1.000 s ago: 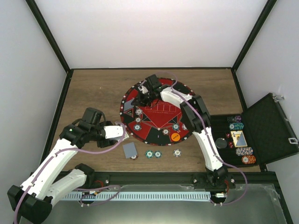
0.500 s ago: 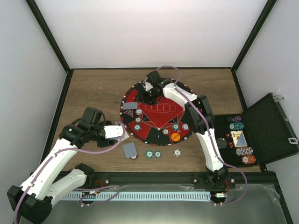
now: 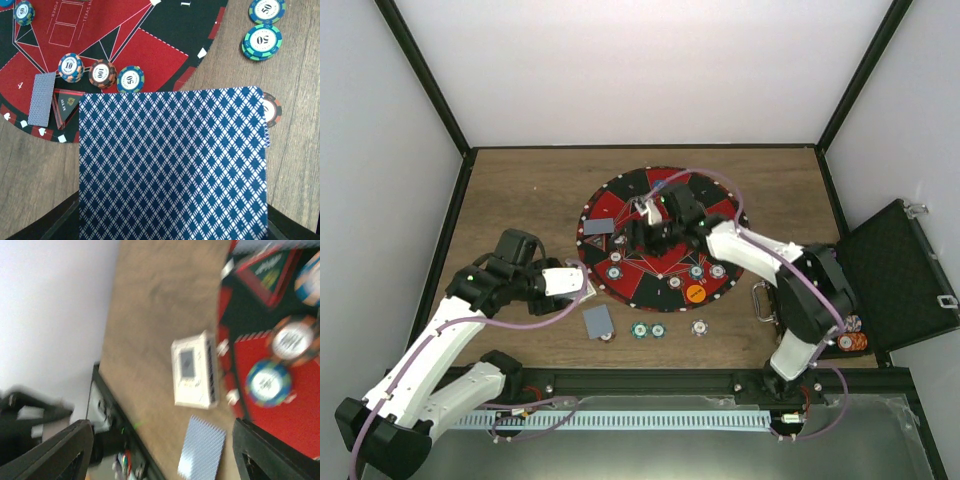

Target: Distribute texas hold em gaming equipment

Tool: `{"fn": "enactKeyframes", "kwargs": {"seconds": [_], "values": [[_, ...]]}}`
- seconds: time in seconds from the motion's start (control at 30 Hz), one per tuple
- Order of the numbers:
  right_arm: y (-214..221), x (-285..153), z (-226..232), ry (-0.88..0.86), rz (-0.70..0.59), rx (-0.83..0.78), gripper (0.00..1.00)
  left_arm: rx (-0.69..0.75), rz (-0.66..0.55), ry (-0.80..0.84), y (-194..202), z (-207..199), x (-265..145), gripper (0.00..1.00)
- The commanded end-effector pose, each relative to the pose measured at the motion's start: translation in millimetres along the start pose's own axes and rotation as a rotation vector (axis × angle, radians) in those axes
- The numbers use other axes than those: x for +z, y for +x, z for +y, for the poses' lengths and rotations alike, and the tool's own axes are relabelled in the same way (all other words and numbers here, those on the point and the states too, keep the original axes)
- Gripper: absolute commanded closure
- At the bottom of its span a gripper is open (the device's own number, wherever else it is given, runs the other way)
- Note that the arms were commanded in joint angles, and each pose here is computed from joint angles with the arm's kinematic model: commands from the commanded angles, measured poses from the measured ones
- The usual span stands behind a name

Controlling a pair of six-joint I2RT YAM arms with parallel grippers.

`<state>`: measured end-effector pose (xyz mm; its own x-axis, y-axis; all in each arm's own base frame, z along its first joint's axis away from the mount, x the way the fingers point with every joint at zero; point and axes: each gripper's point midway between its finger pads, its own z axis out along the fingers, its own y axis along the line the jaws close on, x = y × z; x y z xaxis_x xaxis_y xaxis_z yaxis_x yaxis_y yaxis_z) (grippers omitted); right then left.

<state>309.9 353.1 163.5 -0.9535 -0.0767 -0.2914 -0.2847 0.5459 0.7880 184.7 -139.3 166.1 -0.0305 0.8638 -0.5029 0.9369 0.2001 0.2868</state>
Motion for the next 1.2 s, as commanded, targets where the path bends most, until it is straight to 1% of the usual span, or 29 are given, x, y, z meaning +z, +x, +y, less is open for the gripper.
{"fn": "enactKeyframes", "kwargs": {"seconds": [0.0,0.17,0.33,0.53,0.9,1.17], "values": [[43.7,-9.1,62.5,-0.297,0.03,-0.013,0.21,0.007,-0.049,-0.015,-12.6,6.6,-4.8,0.95],[79.5,-8.1,83.3,-0.411,0.079,0.003,0.21,0.011,-0.057,-0.01,-13.8,5.1,-5.1,0.96],[89.2,-2.1,103.2,-0.468,0.113,-0.016,0.22,0.012,-0.056,-0.016,-13.6,5.6,-6.2,0.96],[90.0,12.0,113.8,-0.481,0.146,-0.026,0.23,0.011,-0.058,-0.017,-13.9,5.5,-6.7,0.96],[99.3,32.8,119.4,-0.487,0.196,-0.023,0.32,0.012,-0.056,-0.019,-13.6,5.9,-6.7,0.95],[112.1,58.5,130.2,-0.501,0.264,-0.027,0.33,0.012,-0.053,-0.02,-12.6,6.2,-5.2,0.95]]}}
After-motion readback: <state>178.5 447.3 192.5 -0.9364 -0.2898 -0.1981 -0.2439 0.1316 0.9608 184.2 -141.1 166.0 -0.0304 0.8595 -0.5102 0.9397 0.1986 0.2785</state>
